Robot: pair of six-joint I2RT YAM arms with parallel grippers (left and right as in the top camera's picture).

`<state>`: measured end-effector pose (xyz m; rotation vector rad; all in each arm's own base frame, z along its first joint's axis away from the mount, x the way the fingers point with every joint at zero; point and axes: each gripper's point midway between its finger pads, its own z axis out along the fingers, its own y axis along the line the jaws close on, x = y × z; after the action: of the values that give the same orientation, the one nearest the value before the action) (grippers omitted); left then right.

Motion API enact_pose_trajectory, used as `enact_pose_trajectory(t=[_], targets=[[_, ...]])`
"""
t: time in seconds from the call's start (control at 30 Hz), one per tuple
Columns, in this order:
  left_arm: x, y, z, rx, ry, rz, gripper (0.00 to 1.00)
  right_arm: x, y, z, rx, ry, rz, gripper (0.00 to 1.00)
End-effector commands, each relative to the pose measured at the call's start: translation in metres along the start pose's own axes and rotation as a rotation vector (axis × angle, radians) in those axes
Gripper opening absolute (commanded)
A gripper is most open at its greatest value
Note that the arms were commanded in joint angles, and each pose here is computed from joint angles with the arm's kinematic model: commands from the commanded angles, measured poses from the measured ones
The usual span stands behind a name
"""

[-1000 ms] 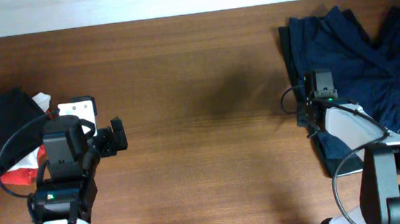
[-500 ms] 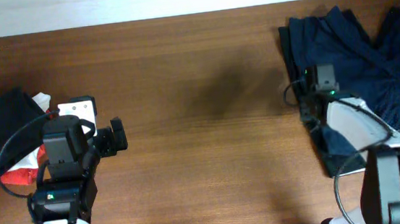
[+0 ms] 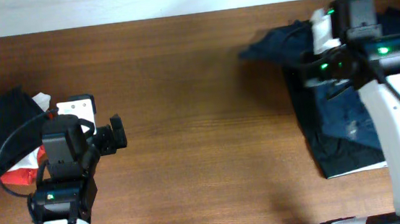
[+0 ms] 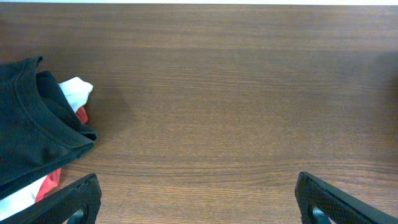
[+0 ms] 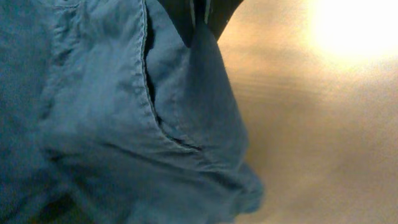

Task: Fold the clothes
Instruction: 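Grasp the top navy shorts with the right gripper and lift them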

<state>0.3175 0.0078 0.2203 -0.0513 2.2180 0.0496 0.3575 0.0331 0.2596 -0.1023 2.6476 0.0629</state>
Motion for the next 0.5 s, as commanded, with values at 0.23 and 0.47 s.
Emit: enact_pose_trajectory(t=[0.23, 0.47], targets=[[-0.009, -0.014, -0.004, 0.077, -0.021, -0.001, 0.99, 0.062, 0.167, 0.057, -0.379, 0.238, -0.188, 0.05], [-0.008, -0.028, -0.006, 0.163, -0.018, -0.004, 0.99, 0.066, 0.223, 0.07, -0.433, 0.2, -0.298, 0.54]])
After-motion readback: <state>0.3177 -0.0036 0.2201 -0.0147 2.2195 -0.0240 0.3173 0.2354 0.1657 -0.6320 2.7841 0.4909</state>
